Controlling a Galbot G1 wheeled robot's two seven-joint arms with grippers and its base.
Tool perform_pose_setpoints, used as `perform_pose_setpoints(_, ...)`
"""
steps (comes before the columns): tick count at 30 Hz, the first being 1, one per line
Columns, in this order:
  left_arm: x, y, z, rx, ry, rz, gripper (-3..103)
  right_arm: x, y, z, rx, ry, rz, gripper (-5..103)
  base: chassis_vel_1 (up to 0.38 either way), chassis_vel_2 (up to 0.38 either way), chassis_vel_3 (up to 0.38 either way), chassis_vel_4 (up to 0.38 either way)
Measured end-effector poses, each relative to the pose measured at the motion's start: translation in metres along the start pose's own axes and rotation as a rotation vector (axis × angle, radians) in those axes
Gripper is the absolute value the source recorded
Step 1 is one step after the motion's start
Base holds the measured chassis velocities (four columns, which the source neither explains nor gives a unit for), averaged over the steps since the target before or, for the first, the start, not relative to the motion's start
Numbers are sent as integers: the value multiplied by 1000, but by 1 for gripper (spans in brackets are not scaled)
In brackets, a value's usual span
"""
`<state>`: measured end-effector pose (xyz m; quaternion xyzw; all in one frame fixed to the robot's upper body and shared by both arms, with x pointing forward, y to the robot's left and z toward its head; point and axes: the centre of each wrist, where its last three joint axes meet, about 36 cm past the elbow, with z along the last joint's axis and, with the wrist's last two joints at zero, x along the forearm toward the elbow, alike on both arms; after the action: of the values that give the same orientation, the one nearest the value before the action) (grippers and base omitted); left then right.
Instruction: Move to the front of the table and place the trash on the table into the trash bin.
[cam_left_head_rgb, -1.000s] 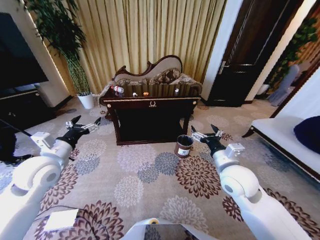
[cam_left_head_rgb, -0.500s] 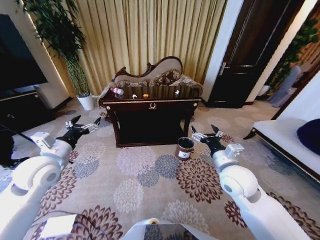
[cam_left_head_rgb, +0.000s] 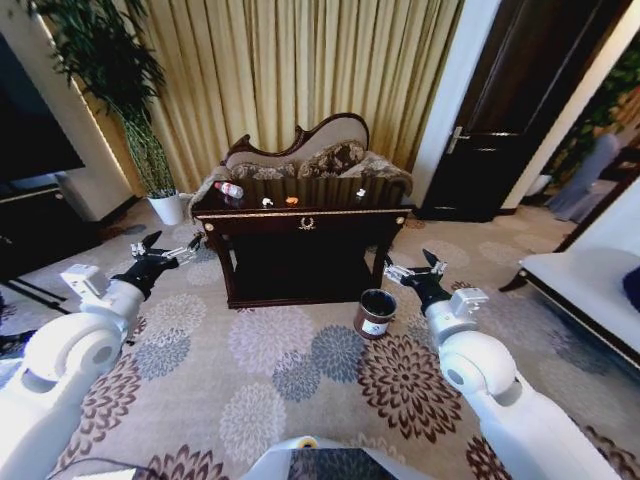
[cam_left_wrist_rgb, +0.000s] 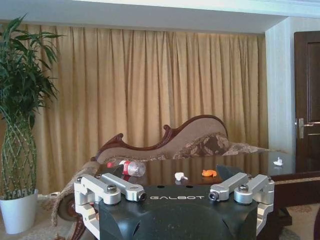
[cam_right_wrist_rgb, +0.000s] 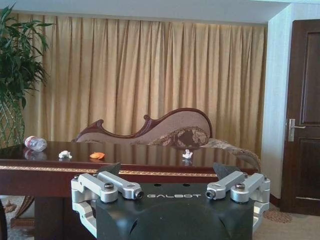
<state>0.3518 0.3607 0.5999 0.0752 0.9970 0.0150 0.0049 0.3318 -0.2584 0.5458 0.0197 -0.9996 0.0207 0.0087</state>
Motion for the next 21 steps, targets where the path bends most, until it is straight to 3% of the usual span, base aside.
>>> perform_pose_setpoints(21, -1, 0, 1, 1, 0, 1, 100, -1, 0, 2, 2, 1, 2, 100, -198, 174, 193, -194)
